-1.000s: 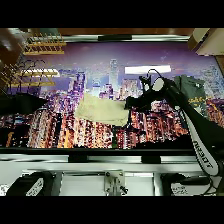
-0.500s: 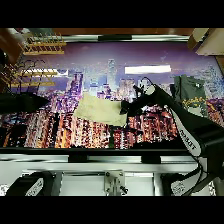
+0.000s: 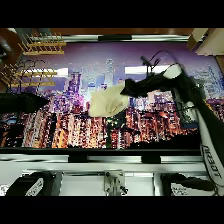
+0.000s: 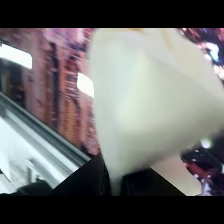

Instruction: Fold the shirts.

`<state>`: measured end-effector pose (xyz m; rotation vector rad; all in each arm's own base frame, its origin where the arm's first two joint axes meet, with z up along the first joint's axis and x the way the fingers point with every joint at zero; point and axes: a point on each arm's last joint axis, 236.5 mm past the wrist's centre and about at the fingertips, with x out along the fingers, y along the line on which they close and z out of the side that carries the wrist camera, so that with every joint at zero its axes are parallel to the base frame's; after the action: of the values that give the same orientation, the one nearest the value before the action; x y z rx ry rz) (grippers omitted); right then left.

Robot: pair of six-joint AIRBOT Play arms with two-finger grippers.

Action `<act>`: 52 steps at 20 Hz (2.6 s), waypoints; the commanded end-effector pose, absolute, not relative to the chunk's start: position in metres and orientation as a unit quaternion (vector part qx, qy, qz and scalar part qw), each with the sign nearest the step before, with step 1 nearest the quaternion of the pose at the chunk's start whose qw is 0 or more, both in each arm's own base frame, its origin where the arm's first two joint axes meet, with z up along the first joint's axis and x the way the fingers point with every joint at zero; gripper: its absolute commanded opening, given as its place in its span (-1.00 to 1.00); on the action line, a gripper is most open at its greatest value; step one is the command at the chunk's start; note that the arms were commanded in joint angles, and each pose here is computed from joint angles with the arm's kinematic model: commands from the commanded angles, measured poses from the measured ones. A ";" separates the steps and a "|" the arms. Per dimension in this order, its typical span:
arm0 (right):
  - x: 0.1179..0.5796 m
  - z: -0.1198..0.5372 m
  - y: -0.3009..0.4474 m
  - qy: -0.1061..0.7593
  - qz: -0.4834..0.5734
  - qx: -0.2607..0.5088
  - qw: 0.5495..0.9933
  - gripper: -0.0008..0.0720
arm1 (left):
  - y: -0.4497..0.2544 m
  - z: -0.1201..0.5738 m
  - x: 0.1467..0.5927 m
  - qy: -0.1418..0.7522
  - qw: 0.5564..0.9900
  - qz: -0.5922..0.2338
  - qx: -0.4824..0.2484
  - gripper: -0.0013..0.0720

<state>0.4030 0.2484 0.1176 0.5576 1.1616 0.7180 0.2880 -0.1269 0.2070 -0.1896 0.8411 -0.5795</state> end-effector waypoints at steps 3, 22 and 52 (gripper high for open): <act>0.361 0.242 0.196 0.488 0.291 0.220 0.793 -0.80 | -0.127 0.207 0.289 0.395 0.870 -0.286 -0.071 -0.87; 0.577 0.332 -0.050 0.044 -0.022 0.095 0.994 -0.81 | -0.127 0.207 0.288 0.398 0.869 -0.284 -0.075 -0.87; 0.652 0.215 -0.173 0.032 -0.127 -0.069 0.989 -0.81 | -0.127 0.167 0.284 0.466 0.835 -0.252 -0.147 -0.87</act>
<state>0.6493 -0.1995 0.2252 -0.1586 -0.0067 -0.3013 0.2823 -0.1277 0.1709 -0.3063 0.9812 -0.5367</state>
